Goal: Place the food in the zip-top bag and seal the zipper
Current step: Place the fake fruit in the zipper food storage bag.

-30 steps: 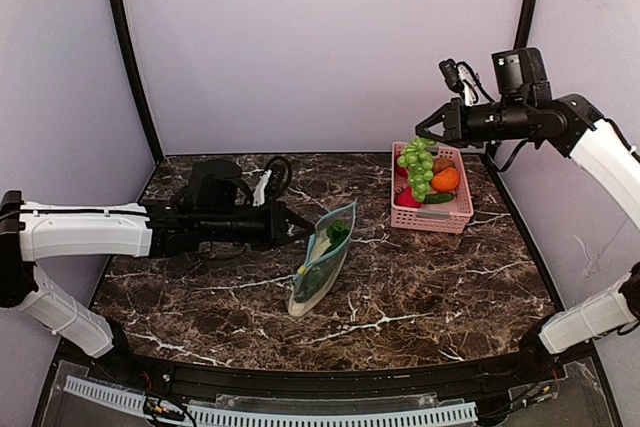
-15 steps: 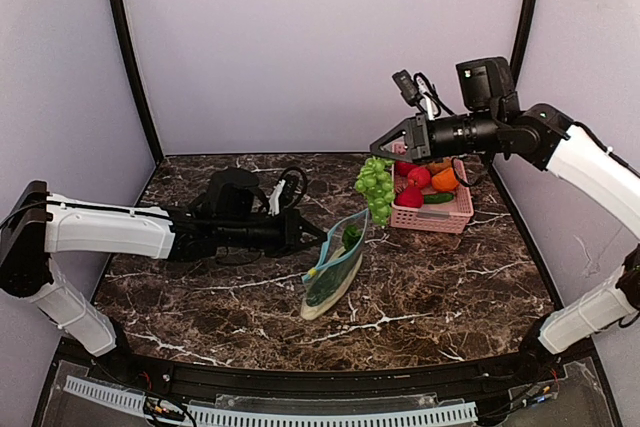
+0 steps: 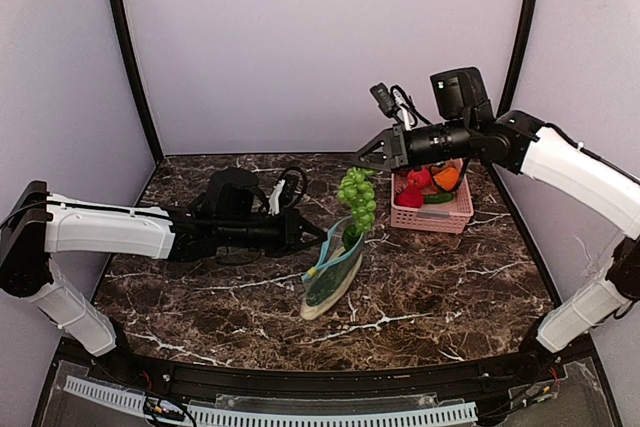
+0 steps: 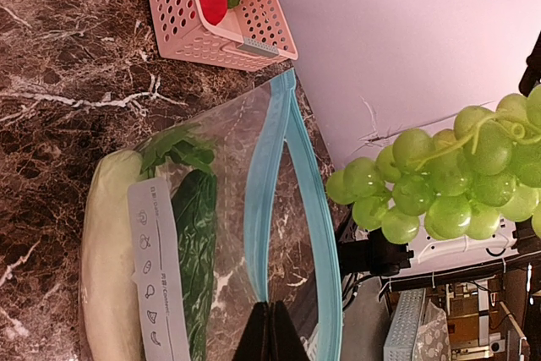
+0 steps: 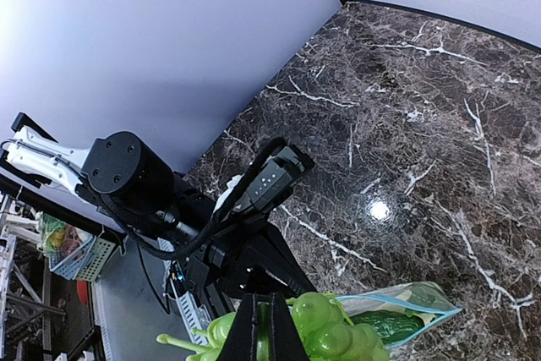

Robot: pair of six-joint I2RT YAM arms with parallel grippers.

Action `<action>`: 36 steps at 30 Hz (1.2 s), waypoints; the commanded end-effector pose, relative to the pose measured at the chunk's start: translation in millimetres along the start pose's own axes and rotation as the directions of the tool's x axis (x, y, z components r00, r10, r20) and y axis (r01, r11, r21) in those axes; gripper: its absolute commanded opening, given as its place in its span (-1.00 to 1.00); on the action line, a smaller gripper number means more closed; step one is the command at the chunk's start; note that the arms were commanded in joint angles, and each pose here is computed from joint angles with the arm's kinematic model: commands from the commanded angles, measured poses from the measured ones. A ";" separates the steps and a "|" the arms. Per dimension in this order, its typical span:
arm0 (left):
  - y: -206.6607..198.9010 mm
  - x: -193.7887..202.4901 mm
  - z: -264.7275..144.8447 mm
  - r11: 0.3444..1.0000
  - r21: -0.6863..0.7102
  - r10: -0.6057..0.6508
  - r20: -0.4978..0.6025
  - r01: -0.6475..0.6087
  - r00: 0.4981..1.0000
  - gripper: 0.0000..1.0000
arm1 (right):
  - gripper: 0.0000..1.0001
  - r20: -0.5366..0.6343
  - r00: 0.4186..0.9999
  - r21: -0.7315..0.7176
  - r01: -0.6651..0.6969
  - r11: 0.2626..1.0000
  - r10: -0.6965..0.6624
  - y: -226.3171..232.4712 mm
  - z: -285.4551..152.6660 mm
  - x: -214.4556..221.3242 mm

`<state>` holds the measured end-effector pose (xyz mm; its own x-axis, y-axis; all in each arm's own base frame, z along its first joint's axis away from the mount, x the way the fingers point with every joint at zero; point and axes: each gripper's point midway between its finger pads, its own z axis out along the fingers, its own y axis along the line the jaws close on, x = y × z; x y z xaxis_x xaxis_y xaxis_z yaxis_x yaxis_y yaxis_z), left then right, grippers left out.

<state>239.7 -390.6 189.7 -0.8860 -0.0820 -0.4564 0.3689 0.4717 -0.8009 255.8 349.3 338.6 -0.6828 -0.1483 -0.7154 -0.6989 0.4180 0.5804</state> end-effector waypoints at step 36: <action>-9.7 -2.5 -4.0 1.000 0.026 0.005 0.013 -0.005 1.000 -0.99 | -1.00 -0.074 0.997 0.222 0.013 0.975 0.003 -63.9 30.9 40.2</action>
<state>239.9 -390.5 189.8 -0.8880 -0.0860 -0.4517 0.3631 0.4716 -0.8036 268.3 350.6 251.2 -0.7413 -0.2271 -0.6316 -0.6324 0.5515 0.5440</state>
